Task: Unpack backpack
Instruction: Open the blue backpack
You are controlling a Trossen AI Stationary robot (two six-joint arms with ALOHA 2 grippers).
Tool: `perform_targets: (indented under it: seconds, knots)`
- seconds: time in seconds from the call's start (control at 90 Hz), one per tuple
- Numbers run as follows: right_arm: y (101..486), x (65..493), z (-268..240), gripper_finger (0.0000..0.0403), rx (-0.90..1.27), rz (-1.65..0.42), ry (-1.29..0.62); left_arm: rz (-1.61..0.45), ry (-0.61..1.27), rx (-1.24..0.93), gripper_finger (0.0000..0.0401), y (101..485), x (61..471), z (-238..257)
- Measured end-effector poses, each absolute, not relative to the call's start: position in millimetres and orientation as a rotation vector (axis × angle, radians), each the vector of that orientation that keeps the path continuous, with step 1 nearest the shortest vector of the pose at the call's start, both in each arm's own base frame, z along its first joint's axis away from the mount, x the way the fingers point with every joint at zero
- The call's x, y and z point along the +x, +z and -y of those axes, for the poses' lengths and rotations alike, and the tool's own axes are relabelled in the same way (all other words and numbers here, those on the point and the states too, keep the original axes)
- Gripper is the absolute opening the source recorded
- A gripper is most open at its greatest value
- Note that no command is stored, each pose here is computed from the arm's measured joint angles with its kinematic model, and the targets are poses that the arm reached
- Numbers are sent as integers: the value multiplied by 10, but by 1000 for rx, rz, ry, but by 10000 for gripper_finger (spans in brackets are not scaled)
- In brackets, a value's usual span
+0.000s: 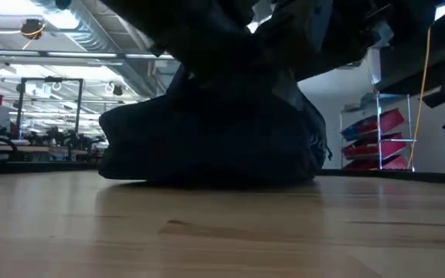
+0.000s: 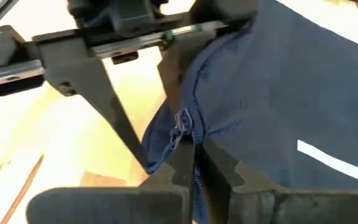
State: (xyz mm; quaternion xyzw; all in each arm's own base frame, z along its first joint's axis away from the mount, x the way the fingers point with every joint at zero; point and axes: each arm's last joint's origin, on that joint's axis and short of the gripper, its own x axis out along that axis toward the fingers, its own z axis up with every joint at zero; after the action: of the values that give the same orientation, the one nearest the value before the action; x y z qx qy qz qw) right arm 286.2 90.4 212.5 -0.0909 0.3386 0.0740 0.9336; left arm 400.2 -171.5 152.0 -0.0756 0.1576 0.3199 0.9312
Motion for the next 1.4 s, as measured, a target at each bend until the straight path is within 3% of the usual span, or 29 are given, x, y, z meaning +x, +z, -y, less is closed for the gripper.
perform_targets:
  seconds: [0.789, 1.0, 1.133, 1.4]
  knots:
    - [2108, 2850, -875, 0, -260, -710, 105, -350, 583, -189, 146, 1512, 4094, 1621]
    - [2107, 2848, -876, 1, -259, -713, 107, -349, 475, -218, 145, 1558, 4174, 1584]
    - [2106, 2847, -877, 0, -257, -713, 110, -352, 469, -199, 121, 1560, 4174, 1586]
    - [2106, 2847, -877, 1, -256, -714, 110, -355, 483, -184, 35, 1555, 4168, 1582]
